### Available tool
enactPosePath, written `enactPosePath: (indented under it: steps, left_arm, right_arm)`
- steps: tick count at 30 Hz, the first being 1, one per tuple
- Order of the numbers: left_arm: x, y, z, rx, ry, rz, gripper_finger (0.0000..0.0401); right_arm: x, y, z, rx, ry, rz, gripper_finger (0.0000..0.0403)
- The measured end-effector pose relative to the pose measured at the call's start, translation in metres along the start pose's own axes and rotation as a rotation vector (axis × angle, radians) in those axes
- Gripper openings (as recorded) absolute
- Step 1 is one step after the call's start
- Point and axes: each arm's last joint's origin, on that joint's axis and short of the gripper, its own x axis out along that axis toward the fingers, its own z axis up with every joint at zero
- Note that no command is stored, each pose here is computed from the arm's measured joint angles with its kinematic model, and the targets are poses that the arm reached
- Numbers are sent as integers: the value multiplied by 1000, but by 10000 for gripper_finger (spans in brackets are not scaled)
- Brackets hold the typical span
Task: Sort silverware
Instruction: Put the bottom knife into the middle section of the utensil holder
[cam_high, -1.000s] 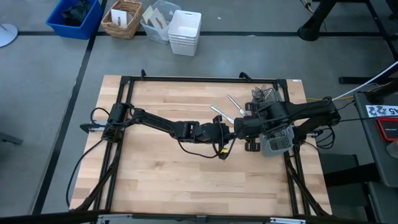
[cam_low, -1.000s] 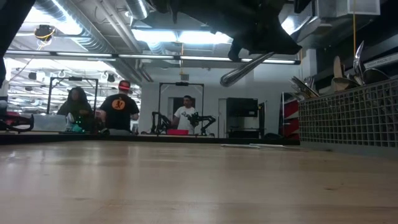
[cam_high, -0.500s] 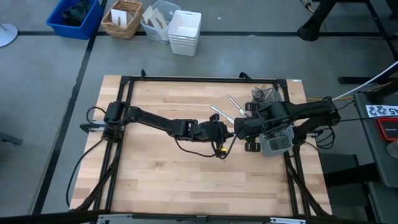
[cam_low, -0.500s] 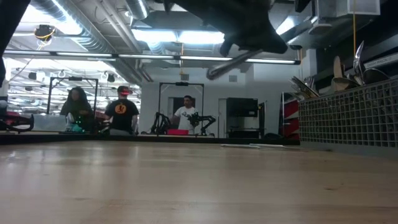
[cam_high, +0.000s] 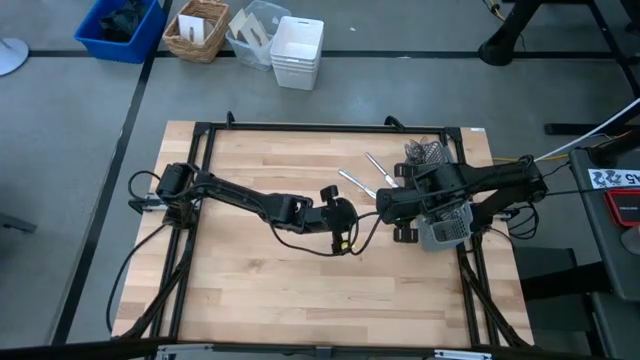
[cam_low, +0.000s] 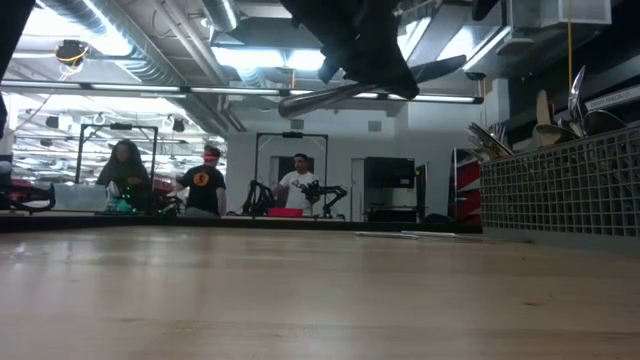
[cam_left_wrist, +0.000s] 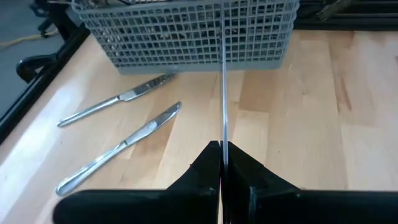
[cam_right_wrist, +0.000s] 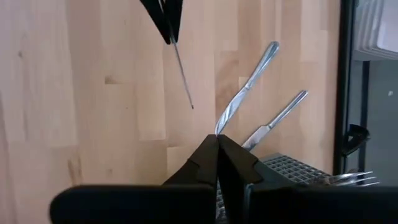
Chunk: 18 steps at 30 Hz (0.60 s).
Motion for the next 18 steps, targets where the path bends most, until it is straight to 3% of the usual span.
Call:
enactPosePath:
  steps: [9,14,18]
  left_arm:
    - [1,1,4,-35,-35,-20,0]
    - [-2,-6,0,-19,-8,-41,0]
    - [-5,-11,-1,-5,0,-52,0]
  right_arm:
    - [3,2,11,-39,-86,-4,12]
    - [2,-1,13,-58,-121,-127,12]
    - [3,-5,10,-147,-83,-184,12]
